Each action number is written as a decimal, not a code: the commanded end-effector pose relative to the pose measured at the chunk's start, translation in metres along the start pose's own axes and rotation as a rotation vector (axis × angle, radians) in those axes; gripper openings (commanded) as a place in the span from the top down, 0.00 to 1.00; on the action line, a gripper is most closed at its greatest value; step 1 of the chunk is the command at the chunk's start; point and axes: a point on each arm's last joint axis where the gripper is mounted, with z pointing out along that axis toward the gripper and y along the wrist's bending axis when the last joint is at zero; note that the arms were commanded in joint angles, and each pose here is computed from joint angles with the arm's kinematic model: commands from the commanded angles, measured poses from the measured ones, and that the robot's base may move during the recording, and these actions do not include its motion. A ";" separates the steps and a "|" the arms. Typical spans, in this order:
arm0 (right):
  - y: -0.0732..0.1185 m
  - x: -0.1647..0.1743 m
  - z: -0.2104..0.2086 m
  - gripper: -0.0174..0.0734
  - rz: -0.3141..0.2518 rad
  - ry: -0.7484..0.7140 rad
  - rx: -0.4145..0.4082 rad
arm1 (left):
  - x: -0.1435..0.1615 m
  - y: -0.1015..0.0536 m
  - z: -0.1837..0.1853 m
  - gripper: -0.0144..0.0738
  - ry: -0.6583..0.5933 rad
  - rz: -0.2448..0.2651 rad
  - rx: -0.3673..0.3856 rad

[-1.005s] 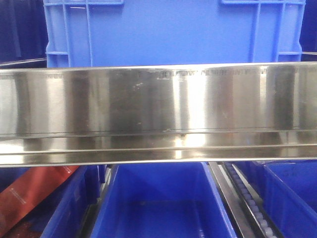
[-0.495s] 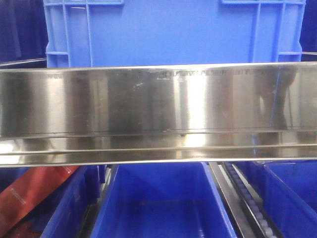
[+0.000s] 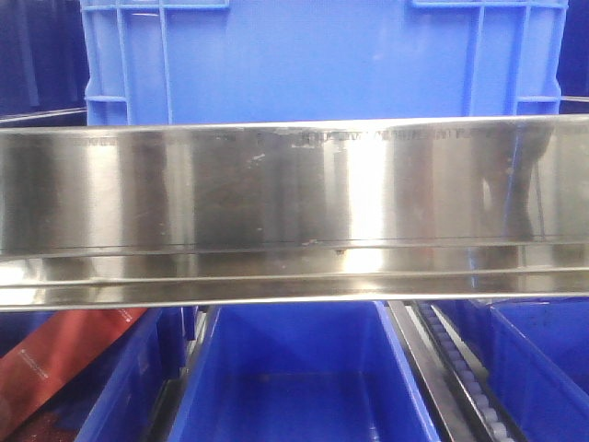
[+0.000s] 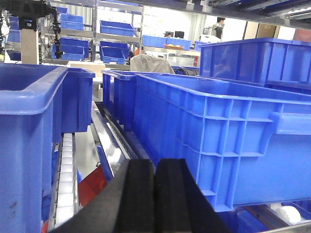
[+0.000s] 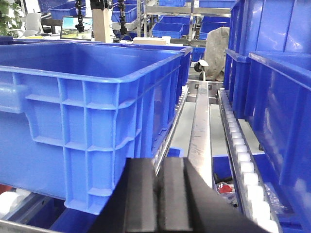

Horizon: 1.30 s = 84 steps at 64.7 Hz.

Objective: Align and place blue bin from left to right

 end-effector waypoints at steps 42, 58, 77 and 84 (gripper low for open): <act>0.000 -0.002 -0.001 0.99 -0.016 -0.031 0.003 | 0.085 0.023 0.010 0.96 -0.042 0.067 -0.278; 0.000 -0.002 -0.001 0.99 -0.016 -0.032 0.002 | 0.103 0.026 0.011 0.96 0.022 0.059 -0.292; 0.000 -0.003 -0.001 0.99 -0.016 -0.035 0.002 | 0.102 0.026 0.011 0.96 0.012 0.060 -0.291; 0.000 -0.003 -0.001 0.99 -0.016 -0.035 0.002 | 0.102 0.026 0.011 0.96 0.012 0.060 -0.291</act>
